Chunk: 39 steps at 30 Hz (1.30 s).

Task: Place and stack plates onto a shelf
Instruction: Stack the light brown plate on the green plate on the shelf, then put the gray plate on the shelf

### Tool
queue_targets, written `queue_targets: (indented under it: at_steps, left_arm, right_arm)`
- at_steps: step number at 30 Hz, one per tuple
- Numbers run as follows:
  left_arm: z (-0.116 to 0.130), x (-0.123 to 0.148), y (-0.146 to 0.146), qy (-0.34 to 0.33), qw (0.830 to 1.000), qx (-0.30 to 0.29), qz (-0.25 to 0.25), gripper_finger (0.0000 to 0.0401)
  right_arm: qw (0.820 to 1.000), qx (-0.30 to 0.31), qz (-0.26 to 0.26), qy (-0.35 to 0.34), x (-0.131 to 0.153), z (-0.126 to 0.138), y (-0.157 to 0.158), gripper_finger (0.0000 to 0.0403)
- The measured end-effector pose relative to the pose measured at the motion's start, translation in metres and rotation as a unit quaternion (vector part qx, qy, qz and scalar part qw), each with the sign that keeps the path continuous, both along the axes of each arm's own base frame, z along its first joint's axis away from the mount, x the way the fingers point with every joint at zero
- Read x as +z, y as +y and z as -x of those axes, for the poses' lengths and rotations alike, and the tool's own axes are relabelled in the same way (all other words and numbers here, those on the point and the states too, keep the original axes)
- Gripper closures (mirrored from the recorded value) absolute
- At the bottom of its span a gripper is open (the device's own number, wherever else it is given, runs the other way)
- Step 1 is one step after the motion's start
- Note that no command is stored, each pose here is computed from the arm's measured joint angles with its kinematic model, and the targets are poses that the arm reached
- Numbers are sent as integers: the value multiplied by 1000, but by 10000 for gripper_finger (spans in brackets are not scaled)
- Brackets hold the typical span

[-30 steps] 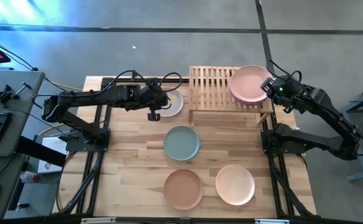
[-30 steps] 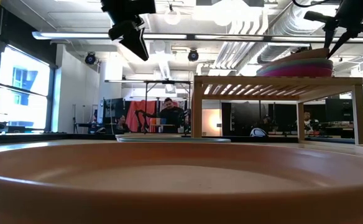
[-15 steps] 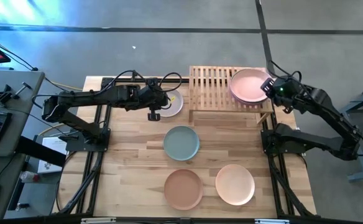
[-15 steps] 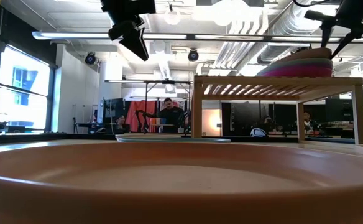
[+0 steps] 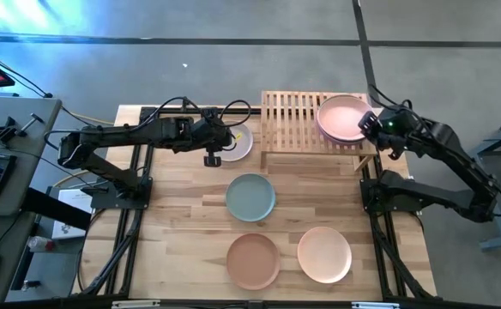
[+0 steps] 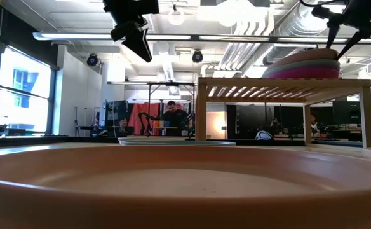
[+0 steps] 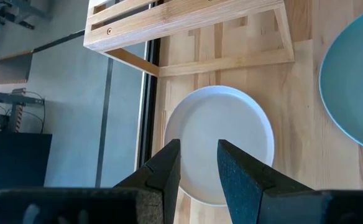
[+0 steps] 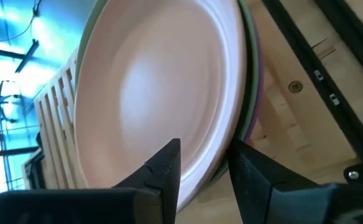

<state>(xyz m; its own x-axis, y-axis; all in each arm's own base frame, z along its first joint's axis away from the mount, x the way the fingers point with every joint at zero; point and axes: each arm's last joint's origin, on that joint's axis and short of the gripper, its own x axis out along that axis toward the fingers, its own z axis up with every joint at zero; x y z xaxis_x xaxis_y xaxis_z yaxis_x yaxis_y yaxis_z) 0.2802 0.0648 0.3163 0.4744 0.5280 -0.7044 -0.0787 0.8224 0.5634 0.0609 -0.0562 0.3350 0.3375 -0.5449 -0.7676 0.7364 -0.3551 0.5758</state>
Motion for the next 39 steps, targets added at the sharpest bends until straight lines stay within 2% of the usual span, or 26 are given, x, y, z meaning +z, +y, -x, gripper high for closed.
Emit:
queue_targets:
  at_steps: [16, 23, 28, 31, 35, 39]
  left_arm:
    - [0, 0, 0, 0, 1000, 0, 0, 305]
    - [0, 0, 0, 0, 1000, 0, 0, 305]
    - [0, 0, 0, 0, 1000, 0, 0, 305]
    - [0, 0, 0, -6, 1000, 7, 5, 305]
    - [1, -1, 0, -24, 998, 42, 29, 305]
    - [5, -4, -1, -30, 994, 86, 60, 305]
  right_arm:
    - [999, 21, 0, -38, 3, 10, 10, 293]
    - [998, 16, 20, -54, 5, 19, 17, 293]
    - [996, 19, 42, -75, 10, 16, 14, 293]
    - [995, 36, 60, -75, 12, 15, 13, 293]
    - [991, 75, 44, -106, 14, 11, 14, 293]
    - [970, 179, 60, -155, 22, 3, 15, 293]
